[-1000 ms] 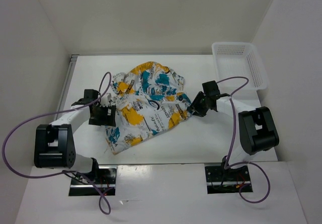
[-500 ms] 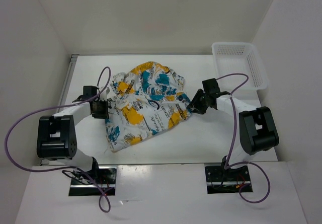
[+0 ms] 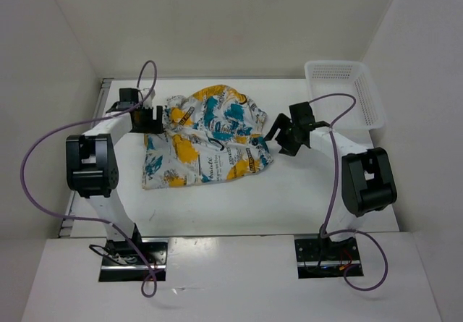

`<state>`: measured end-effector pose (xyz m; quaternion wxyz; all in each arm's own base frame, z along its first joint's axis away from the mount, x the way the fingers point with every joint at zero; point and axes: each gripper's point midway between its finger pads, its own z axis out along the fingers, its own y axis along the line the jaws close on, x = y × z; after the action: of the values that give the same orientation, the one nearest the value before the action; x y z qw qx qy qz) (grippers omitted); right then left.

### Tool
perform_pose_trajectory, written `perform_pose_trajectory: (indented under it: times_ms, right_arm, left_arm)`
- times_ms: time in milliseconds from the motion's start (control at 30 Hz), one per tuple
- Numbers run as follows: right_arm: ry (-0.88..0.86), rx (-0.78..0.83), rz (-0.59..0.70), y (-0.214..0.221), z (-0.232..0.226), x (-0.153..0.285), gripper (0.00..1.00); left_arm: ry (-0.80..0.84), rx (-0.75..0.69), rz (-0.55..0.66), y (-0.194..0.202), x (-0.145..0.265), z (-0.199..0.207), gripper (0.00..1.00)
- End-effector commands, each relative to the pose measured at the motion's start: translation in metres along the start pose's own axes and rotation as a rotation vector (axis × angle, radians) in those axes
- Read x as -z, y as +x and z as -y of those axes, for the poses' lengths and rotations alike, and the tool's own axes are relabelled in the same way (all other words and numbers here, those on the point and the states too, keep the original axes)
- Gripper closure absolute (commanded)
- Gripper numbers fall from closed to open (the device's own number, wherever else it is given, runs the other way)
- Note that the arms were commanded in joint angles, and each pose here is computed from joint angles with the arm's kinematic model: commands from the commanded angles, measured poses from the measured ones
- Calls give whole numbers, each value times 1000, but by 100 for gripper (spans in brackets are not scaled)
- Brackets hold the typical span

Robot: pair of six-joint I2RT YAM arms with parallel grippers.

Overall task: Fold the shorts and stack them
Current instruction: Flatten the shorts out, then fold the shorts

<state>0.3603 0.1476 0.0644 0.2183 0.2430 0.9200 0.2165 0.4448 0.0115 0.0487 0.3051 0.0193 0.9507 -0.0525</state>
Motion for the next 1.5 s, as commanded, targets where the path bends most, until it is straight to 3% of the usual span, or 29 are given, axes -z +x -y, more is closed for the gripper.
perform_pose_trajectory:
  times_ms: [0,33,67,267,300,433,567,733,800,933,967,1033,1067,1133,1233,1267,1400,1467]
  right_arm:
    - [-43,55,72,-23,-25,17,15]
    - [-52,57,82,-25,-27,21,4]
    - [-58,71,89,-24,-27,25,0]
    - [-65,107,125,-12,-14,51,0]
    - [-53,113,113,-7,-8,51,0]
    - [-87,118,102,8,-3,58,0]
    - [-106,139,95,14,0,59,0]
    - [-131,175,87,16,-4,63,0]
    - [-132,176,102,14,-5,66,0]
    - [-154,134,150,12,-5,73,0]
    - [-143,100,158,15,0,71,0]
    - [-183,85,181,16,-3,74,0]
    - [-192,50,192,11,-4,75,2]
    - [-198,42,143,16,-4,67,2]
    - [-102,3,21,29,12,38,9]
    - [-115,4,14,29,10,33,17]
    - [-114,-11,12,25,9,16,33]
    - [-113,-13,-2,23,8,3,34]
  left_arm:
    - [4,9,118,-34,37,-9,7]
    - [27,13,132,-31,52,-5,0]
    - [31,21,126,-25,59,-5,0]
    - [90,125,-19,80,105,6,0]
    - [120,136,-47,111,109,17,0]
    - [176,149,-50,157,122,38,0]
    - [176,135,-6,164,114,38,0]
    - [228,148,-35,175,96,43,5]
    - [263,132,15,168,90,47,8]
    - [280,146,-18,178,84,50,29]
    - [273,151,-31,177,85,49,46]
    - [234,160,-66,181,88,43,67]
    - [221,159,-65,178,90,41,84]
    - [199,150,-45,164,96,36,95]
    - [183,138,-14,143,105,32,100]
    - [183,136,-9,139,107,32,100]
    - [194,119,42,118,116,33,100]
    - [215,114,58,112,118,36,100]
